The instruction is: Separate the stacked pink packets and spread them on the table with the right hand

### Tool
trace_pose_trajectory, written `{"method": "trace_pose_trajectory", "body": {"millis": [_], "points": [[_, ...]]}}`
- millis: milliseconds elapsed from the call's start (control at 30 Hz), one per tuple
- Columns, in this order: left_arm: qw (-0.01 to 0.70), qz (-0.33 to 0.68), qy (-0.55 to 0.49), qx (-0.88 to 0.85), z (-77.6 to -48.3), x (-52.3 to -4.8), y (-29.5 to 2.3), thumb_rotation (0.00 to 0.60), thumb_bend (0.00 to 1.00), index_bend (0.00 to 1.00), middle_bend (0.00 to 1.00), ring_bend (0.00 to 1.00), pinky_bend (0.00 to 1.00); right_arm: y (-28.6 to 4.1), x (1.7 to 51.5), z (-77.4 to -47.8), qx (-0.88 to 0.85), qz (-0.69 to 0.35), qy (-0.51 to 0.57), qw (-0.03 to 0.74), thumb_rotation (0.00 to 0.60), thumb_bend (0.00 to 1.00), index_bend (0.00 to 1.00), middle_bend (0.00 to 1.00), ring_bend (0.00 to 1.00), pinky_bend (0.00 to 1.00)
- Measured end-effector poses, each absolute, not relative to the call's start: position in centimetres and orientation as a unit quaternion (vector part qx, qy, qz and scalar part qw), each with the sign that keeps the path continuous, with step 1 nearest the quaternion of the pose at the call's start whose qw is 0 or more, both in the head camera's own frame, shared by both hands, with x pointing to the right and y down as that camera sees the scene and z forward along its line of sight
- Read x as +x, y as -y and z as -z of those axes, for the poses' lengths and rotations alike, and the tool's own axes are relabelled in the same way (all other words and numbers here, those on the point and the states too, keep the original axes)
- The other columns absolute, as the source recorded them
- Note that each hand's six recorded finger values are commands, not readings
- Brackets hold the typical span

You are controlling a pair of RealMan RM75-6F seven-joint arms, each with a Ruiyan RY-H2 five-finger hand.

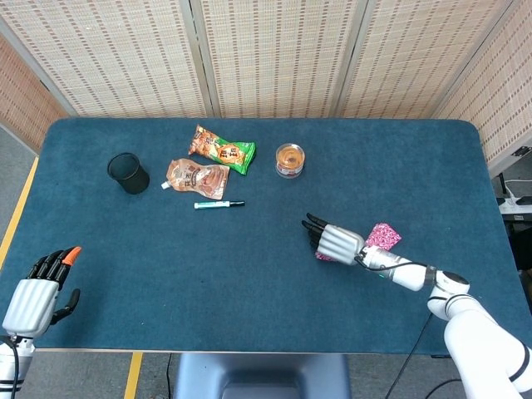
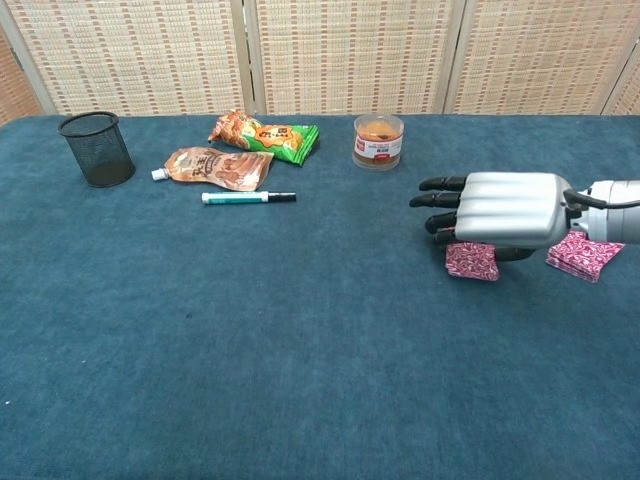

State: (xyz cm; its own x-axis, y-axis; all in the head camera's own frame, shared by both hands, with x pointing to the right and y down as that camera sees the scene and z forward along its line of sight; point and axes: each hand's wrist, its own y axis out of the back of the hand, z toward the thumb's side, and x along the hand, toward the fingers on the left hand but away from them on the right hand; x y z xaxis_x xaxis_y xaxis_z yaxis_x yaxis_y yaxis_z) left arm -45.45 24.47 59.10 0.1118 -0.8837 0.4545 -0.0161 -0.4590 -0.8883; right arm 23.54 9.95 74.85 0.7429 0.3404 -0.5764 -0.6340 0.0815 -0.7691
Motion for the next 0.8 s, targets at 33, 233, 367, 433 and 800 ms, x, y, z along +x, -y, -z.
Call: {"method": "trace_pose_trajectory", "body": {"millis": [33,233,367,433,800], "points": [[0.383,0.566,-0.352,-0.64,-59.1,-45.5,-24.5,0.6,0.46,0.0,0.11,0.12,0.18,-9.9,23.5,-74.8,-0.589,-0.336,-0.123,0.725,0.6,0.2,0.37,0.24,0.01,0.07],[0.383,0.565,-0.352,-0.641,-59.1,-45.4,-24.5,0.6,0.46,0.0,0.11,0.12,0.19,-9.7,23.8,-74.5,-0.589,-0.336,-0.118,0.725,0.6,0.2,0.37,0.25,0.01,0.07],[0.383,0.565,-0.351,-0.641,-59.1,-45.4,-24.5,0.6,0.46,0.0,0.11,0.12,0.19,-9.7,23.9,-74.4,-0.591,-0.335,-0.116,0.725,0.6,0.2,0.37,0.25,0.01,0.07],[0.384,0.565,-0.351,-0.64,-59.1,-45.4,-24.5,0.6,0.46,0.0,0.11,0.12,0.18,-9.7,23.8,-74.3,-0.591,-0.334,-0.114,0.725,0.6,0.2,0.37,0.25,0.01,0.07],[0.385,0.564,-0.353,-0.64,-59.0,-45.3,-24.5,0.6,0.46,0.0,0.11,0.12,0.19,-9.6,23.6,-73.6,-0.598,-0.327,-0.099,0.725,0.6,0.2,0.37,0.25,0.01,0.07]]}}
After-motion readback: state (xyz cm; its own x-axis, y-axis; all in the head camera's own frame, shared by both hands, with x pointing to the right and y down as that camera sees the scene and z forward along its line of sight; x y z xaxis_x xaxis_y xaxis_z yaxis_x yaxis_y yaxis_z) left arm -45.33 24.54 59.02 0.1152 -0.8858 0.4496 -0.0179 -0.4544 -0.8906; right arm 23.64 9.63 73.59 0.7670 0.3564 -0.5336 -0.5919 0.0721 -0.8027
